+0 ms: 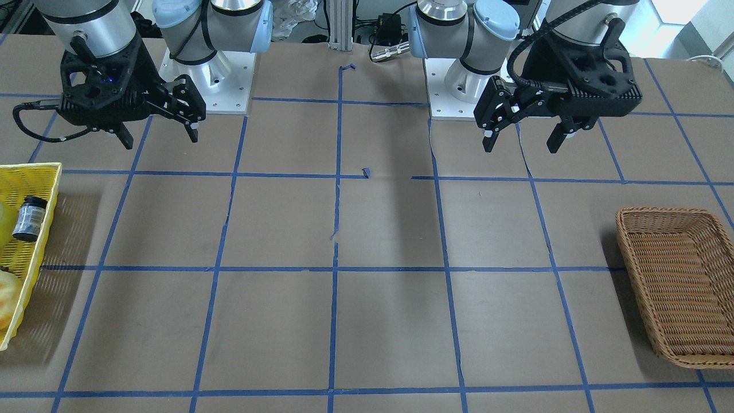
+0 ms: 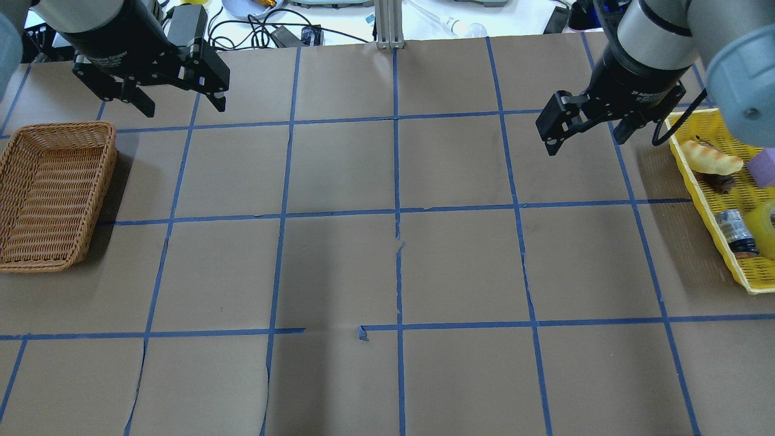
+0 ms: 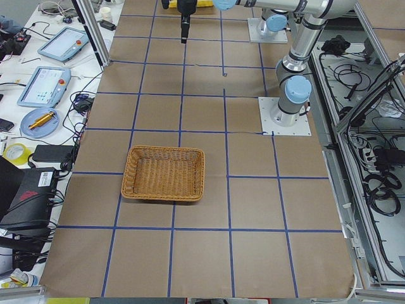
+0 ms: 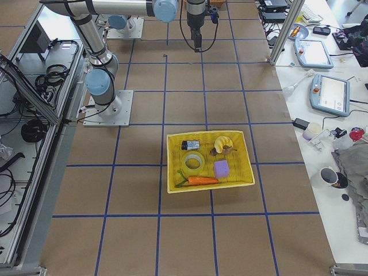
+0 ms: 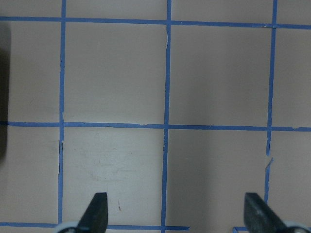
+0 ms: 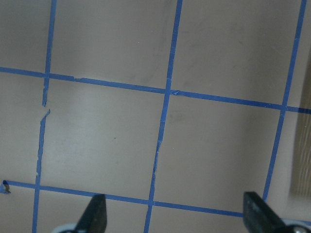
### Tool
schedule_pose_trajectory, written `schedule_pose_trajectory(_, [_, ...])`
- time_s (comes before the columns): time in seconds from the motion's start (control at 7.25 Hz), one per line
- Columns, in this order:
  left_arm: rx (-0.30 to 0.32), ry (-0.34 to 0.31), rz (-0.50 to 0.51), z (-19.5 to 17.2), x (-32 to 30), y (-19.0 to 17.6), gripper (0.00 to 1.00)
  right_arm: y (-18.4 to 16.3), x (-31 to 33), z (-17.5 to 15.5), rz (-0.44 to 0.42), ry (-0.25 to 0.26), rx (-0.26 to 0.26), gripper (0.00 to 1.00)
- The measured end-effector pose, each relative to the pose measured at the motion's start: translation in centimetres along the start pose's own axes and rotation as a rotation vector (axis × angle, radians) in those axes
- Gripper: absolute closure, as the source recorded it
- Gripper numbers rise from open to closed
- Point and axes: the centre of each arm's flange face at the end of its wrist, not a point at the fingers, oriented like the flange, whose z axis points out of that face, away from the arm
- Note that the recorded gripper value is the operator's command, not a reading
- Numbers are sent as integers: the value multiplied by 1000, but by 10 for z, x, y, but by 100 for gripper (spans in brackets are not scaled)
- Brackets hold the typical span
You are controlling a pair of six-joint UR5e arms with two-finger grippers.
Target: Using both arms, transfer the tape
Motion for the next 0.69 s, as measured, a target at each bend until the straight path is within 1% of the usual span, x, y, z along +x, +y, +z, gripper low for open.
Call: schedule_pose_trajectory(0.69, [-2, 1, 6, 0, 3, 1, 0, 1, 1, 3, -1, 6, -7, 0])
